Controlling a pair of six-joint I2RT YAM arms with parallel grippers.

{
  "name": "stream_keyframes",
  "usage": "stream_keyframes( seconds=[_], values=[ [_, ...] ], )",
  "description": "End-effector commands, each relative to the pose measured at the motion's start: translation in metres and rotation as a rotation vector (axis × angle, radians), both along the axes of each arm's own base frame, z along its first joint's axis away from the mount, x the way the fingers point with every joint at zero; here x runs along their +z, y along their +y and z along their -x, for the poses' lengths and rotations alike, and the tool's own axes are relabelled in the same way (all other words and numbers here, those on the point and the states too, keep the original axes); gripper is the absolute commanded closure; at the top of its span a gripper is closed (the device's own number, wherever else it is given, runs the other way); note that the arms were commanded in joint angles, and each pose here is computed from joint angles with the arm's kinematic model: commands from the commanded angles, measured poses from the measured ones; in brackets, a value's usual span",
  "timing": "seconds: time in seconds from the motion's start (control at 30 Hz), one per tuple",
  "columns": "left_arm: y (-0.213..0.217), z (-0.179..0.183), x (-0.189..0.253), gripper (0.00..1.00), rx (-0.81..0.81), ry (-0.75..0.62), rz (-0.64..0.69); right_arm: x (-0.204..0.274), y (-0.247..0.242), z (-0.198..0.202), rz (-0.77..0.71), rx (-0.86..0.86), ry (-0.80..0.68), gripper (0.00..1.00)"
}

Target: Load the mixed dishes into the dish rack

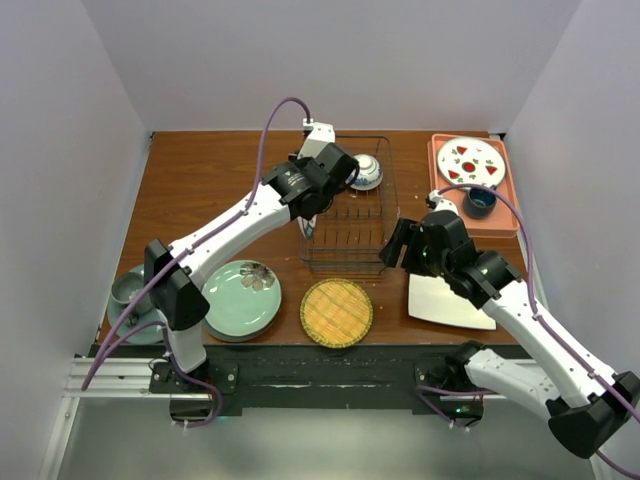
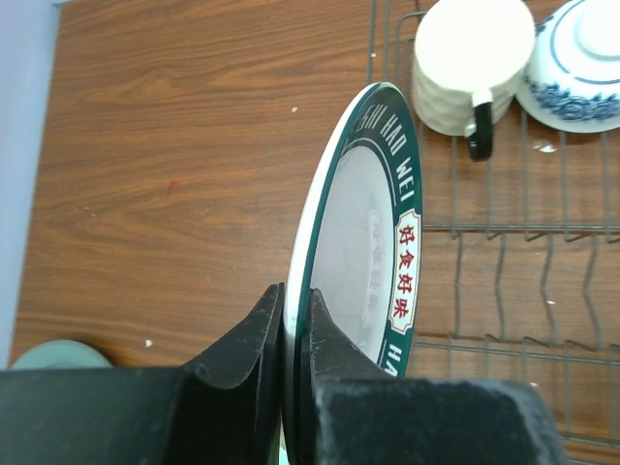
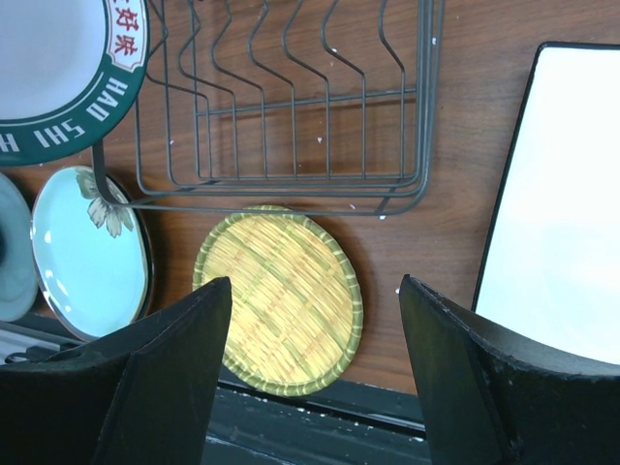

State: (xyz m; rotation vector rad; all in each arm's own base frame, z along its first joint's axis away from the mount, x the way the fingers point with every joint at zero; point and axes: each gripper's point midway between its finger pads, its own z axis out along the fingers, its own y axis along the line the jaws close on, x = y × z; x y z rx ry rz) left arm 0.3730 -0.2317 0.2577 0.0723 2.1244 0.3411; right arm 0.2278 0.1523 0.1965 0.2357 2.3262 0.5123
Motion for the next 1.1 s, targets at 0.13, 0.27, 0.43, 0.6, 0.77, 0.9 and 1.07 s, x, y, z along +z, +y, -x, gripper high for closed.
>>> stream_keyframes(
  seconds=[0.13, 0.27, 0.43, 0.6, 0.77, 0.9, 1.07],
  values=[
    [-0.016, -0.004, 0.03, 1.0, 0.028, -0.099, 0.152, -0.003, -0.006, 0.004, 0.005, -0.02, 0.005, 0.26],
    [-0.013, -0.002, 0.013, 1.0, 0.042, -0.076, 0.123, -0.004, -0.006, 0.004, 0.0, -0.021, 0.004, 0.26],
    [-0.011, 0.0, -0.011, 1.0, 0.071, -0.042, 0.096, -0.008, -0.005, 0.005, 0.004, -0.018, 0.011, 0.26],
    [-0.011, 0.001, -0.024, 1.0, 0.082, -0.028, 0.093, -0.013, -0.008, 0.006, 0.014, -0.02, 0.019, 0.26],
    [-0.018, 0.001, -0.039, 1.0, 0.062, 0.002, 0.098, -0.017, -0.007, 0.007, 0.016, -0.015, 0.024, 0.25],
    [-0.022, 0.0, -0.049, 0.91, 0.052, 0.02, 0.097, -0.02, -0.007, 0.011, 0.013, -0.003, 0.025, 0.21],
    [-0.023, 0.002, -0.053, 0.79, 0.042, 0.027, 0.102, -0.025, -0.011, 0.016, 0.01, -0.005, 0.024, 0.15]
  ],
)
